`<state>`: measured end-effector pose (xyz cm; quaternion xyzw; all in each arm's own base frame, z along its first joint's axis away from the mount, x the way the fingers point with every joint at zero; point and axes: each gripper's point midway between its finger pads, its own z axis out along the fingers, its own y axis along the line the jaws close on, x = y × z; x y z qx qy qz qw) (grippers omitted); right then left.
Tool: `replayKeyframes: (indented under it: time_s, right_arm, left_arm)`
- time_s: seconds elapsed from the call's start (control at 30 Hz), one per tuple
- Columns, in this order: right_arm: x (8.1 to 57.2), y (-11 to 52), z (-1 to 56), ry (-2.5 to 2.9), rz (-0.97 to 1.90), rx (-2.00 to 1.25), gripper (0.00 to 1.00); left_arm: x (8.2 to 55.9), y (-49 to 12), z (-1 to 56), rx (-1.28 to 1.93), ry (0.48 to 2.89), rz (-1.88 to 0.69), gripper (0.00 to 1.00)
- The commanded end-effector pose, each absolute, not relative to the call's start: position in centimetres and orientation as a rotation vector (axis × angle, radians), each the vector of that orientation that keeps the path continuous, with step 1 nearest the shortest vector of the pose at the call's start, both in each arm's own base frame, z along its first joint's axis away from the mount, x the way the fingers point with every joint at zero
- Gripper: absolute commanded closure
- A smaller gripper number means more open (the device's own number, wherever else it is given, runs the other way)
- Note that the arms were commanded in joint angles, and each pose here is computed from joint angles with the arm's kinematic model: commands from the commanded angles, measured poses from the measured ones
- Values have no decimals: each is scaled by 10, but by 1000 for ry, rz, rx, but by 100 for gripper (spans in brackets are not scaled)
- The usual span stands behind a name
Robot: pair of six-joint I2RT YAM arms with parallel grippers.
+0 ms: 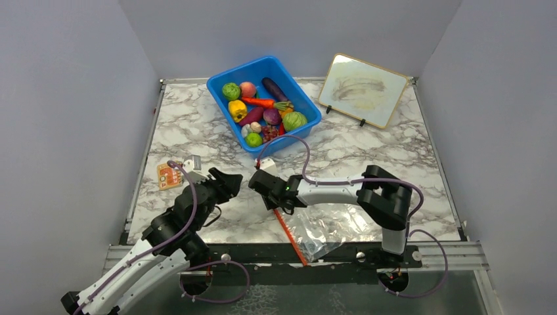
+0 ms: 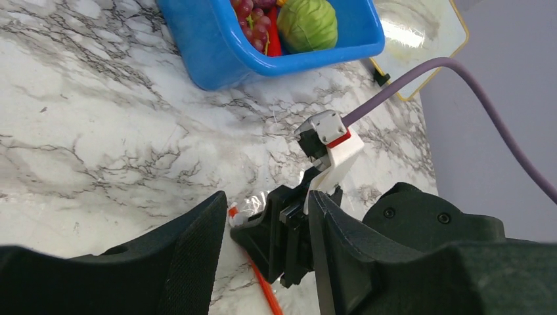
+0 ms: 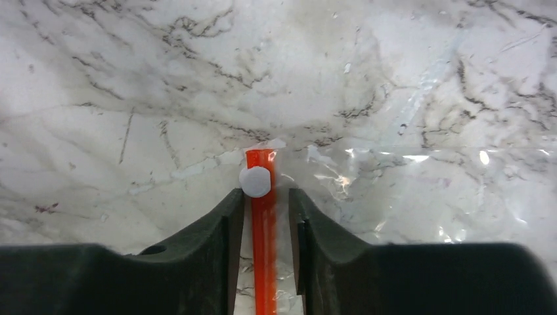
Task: Place the food in the zip-top bag and seal the zipper
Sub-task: Pick up the zipper food storage bag at the center of the board, then open the zipper of the food storage bag.
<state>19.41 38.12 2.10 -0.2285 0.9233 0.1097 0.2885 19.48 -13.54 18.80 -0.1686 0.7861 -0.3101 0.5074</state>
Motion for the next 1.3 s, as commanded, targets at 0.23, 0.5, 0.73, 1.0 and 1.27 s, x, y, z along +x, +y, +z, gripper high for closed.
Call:
replayKeyframes:
  time_s: [0.23,0.5,0.73,1.0,1.27]
  right_arm:
    - [208,370,30,2403,244,-651,99]
    - [205,394,117,2282,740,-476,99]
    - [209,395,164,2180,837,-382,99]
    - [214,391,169,2166,819,-347,99]
    - [222,384,164,2162,761,-299,99]
  left_arm:
    - [192,-137,173,-358,1944,-719,54]
    - [166,-201,148,-215,2028,-1103,55]
    - [151,-239,139,-113,2033,-1358,49]
    - [146,-252,147,-31,2016,-1438,40]
    - [150,-239,153,-131,1966,-1423,41]
